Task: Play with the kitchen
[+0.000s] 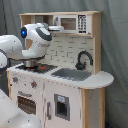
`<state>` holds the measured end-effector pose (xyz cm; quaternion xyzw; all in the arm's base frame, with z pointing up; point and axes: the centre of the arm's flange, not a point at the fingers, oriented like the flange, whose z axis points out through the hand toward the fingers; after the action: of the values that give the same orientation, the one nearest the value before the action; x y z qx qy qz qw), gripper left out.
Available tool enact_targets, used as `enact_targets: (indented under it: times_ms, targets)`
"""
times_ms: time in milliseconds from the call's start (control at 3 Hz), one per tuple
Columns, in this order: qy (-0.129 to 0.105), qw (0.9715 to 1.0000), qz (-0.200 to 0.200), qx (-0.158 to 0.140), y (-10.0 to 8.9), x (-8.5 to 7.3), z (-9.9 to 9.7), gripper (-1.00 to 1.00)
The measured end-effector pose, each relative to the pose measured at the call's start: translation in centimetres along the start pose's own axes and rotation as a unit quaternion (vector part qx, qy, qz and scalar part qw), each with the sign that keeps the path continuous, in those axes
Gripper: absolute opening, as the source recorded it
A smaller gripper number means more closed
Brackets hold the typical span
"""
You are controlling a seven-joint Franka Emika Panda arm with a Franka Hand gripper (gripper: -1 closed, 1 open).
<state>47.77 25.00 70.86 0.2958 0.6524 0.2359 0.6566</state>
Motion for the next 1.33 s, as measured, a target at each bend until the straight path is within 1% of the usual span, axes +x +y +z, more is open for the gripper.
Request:
enact_targets:
  times_ms: [333,667,1000,1333]
  targets:
    - [0.0,1.0,0.0,0.0,0.0,0.0,0.0,-1.0]
    - [0.001,1.0,-0.001,-0.002,0.23,0.22,0.0,-1.0]
    - [0.001,1.0,-0.001,-0.002,0.25,0.25,-0.01,1.0]
    - [0.004,1.0,0.0,-0.003,0.43,0.35,0.65,1.0]
